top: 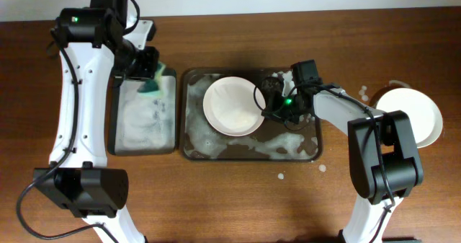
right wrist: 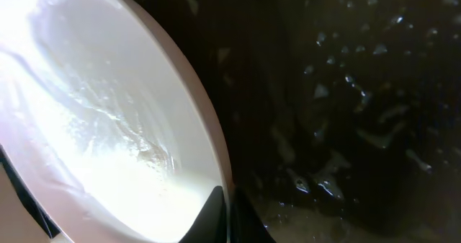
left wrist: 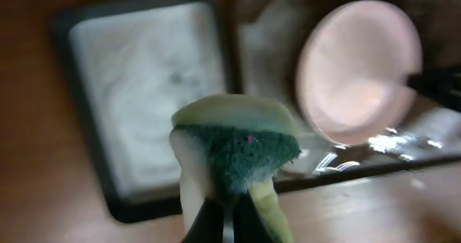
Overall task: Clean dirty plates on tray and stack at the side
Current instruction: 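Move the sponge back left and lift the pink plate with the right gripper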
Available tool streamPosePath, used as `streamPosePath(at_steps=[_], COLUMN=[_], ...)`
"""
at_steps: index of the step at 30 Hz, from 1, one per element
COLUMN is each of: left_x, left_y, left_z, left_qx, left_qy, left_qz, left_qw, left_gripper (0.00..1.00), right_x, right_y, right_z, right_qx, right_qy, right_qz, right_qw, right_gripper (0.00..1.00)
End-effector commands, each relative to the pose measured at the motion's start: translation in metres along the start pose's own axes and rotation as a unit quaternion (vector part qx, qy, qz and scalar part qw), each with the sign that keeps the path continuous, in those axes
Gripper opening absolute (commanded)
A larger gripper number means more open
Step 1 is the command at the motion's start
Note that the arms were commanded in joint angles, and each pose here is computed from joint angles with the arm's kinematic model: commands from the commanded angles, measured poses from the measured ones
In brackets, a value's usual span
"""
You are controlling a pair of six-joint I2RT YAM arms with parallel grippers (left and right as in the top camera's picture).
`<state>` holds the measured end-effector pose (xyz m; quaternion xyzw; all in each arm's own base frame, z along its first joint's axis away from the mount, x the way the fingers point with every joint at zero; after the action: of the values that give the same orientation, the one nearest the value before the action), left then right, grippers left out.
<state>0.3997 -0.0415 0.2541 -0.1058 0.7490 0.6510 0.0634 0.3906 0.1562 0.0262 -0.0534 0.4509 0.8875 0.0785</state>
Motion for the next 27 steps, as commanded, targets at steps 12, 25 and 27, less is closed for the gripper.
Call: streamPosePath(at_steps=[12,25,27], left_x=[-0.009,0.003,0.003], left_y=[-0.013,-0.063,-0.063], left_z=[0.023,0.031,0.031], left_qx=[-0.078,-0.085,-0.085], left_qy=[0.048,0.049,0.049], left_qz=[-0.008,0.03,0.03], left_qw=[0.996,0.995,0.995], left_gripper=[0.0,0.0,0.0], right_x=[0.018,0.032,0.033], right_y=[0.237,0.188,0.186], right_z=[0.058,0.099,0.098], right_qx=[0.481,0.64,0.636], right_qy=[0.123,0.234,0.234], right_qz=[-0.332,-0.386,-0.382], right_qw=[0.802,0.622,0.629], right_gripper=[0.04,0.04,0.04])
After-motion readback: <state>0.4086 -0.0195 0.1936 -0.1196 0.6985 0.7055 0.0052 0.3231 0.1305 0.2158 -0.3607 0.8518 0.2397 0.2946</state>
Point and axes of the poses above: each gripper's point midway between its finger pads, its own y axis back along the fingers, its own z axis along the line the jaws close on, x = y × z, the point moved 2 cm from there along y, back along the fingers, and after that the axes turned 11 degrees about y, right-handed, at the moved point
